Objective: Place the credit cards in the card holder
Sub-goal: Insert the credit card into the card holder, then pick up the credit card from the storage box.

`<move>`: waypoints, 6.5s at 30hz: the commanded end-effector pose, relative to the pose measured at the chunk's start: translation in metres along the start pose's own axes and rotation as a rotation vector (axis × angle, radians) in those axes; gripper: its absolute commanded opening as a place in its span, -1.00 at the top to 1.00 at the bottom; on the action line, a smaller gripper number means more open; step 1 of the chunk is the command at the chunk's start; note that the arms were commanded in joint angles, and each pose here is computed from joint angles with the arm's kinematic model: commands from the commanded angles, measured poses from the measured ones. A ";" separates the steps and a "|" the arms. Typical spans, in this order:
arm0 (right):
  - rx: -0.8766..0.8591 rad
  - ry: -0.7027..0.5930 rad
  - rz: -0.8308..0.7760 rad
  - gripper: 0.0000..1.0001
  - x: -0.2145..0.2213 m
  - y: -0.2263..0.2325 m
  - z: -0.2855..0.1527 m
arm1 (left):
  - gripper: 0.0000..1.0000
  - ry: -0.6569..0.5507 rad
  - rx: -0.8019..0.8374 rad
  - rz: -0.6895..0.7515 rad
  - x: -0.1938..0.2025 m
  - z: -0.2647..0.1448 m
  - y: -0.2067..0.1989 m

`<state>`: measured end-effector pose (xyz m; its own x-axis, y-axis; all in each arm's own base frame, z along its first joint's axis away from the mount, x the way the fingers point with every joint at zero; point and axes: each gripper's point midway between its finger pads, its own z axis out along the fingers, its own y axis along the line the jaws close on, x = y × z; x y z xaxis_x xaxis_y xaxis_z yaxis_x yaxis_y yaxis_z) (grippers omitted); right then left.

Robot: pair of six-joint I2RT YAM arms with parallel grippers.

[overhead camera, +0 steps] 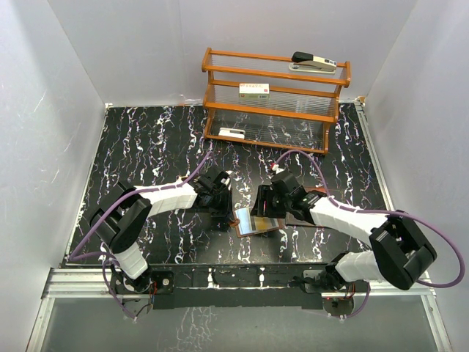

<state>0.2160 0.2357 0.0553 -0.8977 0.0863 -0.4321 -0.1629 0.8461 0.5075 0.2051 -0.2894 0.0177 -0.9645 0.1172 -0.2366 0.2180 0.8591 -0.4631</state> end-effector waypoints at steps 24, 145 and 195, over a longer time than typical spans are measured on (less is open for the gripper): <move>-0.128 0.016 -0.078 0.23 0.004 0.024 0.019 | 1.00 0.035 -0.024 -0.008 0.010 0.008 0.007; -0.399 -0.041 0.042 0.10 -0.119 0.265 0.114 | 0.76 -0.213 0.055 -0.491 -0.079 -0.110 0.183; -0.238 -0.118 -0.003 0.96 -0.126 0.240 0.082 | 0.68 -0.347 -0.036 -0.474 -0.105 -0.152 0.181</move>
<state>0.3220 0.4665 0.1203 -0.8898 0.1290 -0.4378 -0.2050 0.7440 0.6359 0.3094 -0.0709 0.0461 -0.8805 -0.4350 -0.1886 -0.2775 0.7953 -0.5389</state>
